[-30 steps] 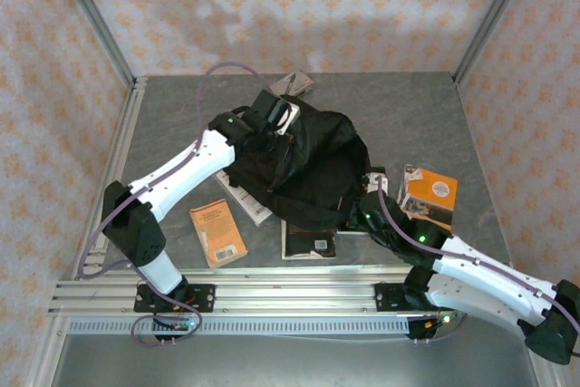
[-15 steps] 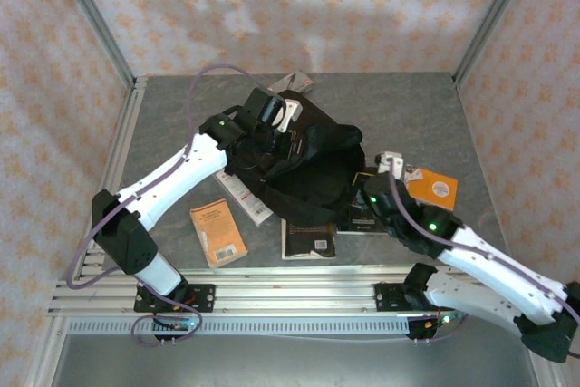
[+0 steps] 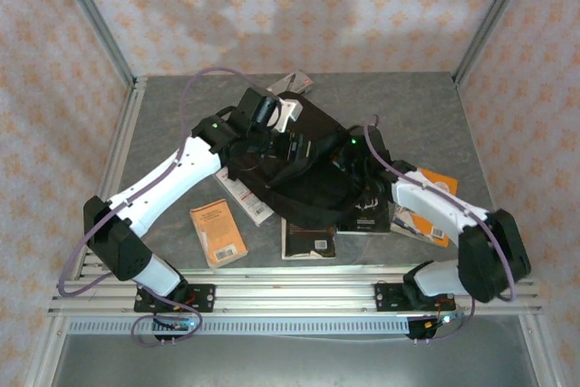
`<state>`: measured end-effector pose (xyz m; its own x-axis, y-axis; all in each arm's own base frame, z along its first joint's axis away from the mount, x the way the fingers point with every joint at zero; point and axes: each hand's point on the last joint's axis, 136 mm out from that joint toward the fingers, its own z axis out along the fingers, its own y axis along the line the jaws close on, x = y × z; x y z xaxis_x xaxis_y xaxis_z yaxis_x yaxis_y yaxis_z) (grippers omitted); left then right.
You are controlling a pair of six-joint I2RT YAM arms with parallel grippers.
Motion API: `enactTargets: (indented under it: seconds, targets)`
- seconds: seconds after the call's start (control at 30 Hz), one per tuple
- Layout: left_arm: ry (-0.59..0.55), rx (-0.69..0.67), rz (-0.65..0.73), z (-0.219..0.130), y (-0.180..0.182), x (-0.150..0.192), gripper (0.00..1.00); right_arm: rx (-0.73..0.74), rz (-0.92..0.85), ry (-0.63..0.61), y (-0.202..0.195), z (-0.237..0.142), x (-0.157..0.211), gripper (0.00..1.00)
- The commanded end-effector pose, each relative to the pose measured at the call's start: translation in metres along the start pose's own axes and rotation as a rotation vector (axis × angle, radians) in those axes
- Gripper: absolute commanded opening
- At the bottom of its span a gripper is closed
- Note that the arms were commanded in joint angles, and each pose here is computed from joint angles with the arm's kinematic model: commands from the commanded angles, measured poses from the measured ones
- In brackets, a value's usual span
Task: Pack the student bag
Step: Open the student bag at the middle-left of the table.
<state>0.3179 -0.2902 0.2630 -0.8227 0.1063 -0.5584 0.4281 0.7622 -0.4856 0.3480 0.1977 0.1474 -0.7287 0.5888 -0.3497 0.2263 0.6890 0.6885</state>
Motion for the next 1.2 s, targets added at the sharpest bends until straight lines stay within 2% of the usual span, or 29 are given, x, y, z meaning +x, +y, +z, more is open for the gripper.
enactTargets:
  seconds: [0.0, 0.13, 0.27, 0.47, 0.6, 0.7, 0.77, 0.8, 0.97, 1.17]
  targets:
    - [-0.021, -0.061, -0.020, -0.012, 0.003, -0.010, 0.58, -0.178, 0.099, 0.063, 0.040, 0.004, 0.000, 0.00]
    - [-0.029, -0.145, -0.033, -0.013, 0.015, -0.018, 0.65, -0.179, 0.129, 0.055, 0.038, 0.012, -0.004, 0.00]
    - [0.007, -0.181, -0.055, 0.004, 0.021, -0.025, 0.68, -0.174, 0.127, 0.069, 0.036, 0.018, -0.002, 0.00]
    - [0.094, -0.051, -0.070, 0.043, -0.001, -0.030, 0.71, -0.177, 0.124, 0.083, 0.038, 0.022, -0.001, 0.00]
    - [0.117, 0.034, -0.042, 0.054, -0.026, -0.033, 0.71, -0.174, 0.115, 0.093, 0.038, 0.024, 0.000, 0.00]
    - [0.139, 0.042, -0.038, 0.060, -0.031, -0.030, 0.70, -0.172, 0.108, 0.101, 0.039, 0.026, 0.000, 0.00]
    - [0.146, 0.046, -0.040, 0.061, -0.032, -0.028, 0.67, -0.170, 0.104, 0.103, 0.039, 0.026, 0.001, 0.00]
    - [0.176, 0.026, -0.052, 0.073, -0.024, -0.021, 0.66, -0.170, 0.103, 0.102, 0.039, 0.026, 0.000, 0.00]
    - [0.194, 0.006, -0.050, 0.074, -0.018, -0.015, 0.63, -0.167, 0.100, 0.109, 0.040, 0.028, 0.001, 0.00]
    - [0.194, -0.016, -0.060, 0.074, -0.008, -0.013, 0.40, -0.166, 0.102, 0.112, 0.038, 0.027, 0.002, 0.00]
